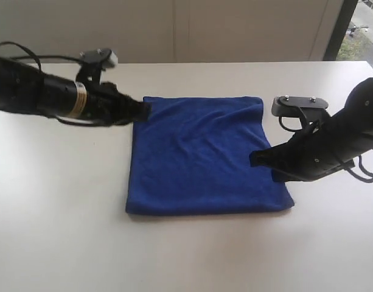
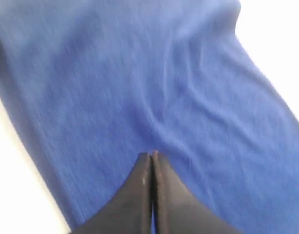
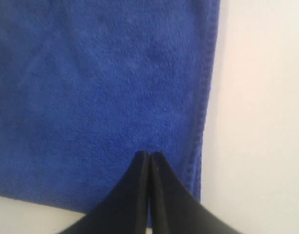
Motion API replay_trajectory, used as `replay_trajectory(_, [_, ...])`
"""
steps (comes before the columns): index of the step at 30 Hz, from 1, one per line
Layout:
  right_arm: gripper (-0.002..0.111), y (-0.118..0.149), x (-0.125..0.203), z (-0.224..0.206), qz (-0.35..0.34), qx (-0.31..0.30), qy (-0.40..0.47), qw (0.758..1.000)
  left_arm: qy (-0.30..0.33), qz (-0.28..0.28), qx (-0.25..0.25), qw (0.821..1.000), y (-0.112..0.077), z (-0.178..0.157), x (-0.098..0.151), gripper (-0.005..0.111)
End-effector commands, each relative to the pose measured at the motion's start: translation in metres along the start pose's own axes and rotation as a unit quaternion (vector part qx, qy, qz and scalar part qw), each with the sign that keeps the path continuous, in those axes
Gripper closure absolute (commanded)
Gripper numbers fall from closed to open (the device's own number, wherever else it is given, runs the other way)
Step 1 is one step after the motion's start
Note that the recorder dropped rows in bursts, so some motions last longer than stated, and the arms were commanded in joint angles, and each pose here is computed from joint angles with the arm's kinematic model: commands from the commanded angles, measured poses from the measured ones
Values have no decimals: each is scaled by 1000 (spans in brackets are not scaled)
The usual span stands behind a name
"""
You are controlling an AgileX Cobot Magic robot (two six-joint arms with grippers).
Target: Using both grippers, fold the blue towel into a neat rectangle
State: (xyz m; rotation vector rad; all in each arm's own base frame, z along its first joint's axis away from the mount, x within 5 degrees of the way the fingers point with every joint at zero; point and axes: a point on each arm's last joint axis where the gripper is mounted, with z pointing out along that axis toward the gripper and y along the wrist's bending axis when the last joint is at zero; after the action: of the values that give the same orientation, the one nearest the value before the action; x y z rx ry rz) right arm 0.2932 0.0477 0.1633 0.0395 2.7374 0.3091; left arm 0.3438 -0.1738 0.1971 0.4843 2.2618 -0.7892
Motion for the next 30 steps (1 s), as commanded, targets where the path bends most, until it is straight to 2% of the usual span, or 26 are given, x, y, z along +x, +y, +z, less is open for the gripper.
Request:
replay_trajectory(1, [108, 1, -7, -9, 0, 2, -40, 999, -81, 5, -91, 993, 4, -22, -36, 107])
replay_trajectory(3, [108, 0, -9, -8, 0, 5, -53, 999, -94, -9, -116, 989, 10, -20, -42, 107])
replay_trajectory(9, [108, -2, -13, -2, -1, 13, -71, 997, -103, -43, -129, 985, 29, 13, -56, 107])
replay_trajectory(12, [108, -2, -14, -2, -1, 15, -77, 997, -109, -43, -122, 986, 40, 33, -67, 107])
replay_trajectory(15, [108, -3, -15, -1, -6, 17, -79, 997, -104, -53, -133, 984, 63, 53, -66, 107])
replay_trajectory(20, [108, -5, -18, 2, -9, 24, -97, 995, -77, -70, -109, 989, 78, 76, -53, 107])
replay_trajectory(21, [108, -6, -17, 5, -8, 26, -92, 995, -65, -72, -99, 990, 79, 83, -46, 105])
replay_trajectory(24, [108, -8, -14, 15, -6, 29, -75, 997, -56, -78, -84, 992, 79, 88, -42, 81])
replay_trajectory(26, [108, -9, -13, 20, -5, 30, -68, 997, -57, -81, -84, 992, 79, 88, -42, 70])
replay_trajectory(30, [108, -10, -11, 24, -4, 31, -60, 998, -56, -90, -91, 990, 81, 92, -38, 68])
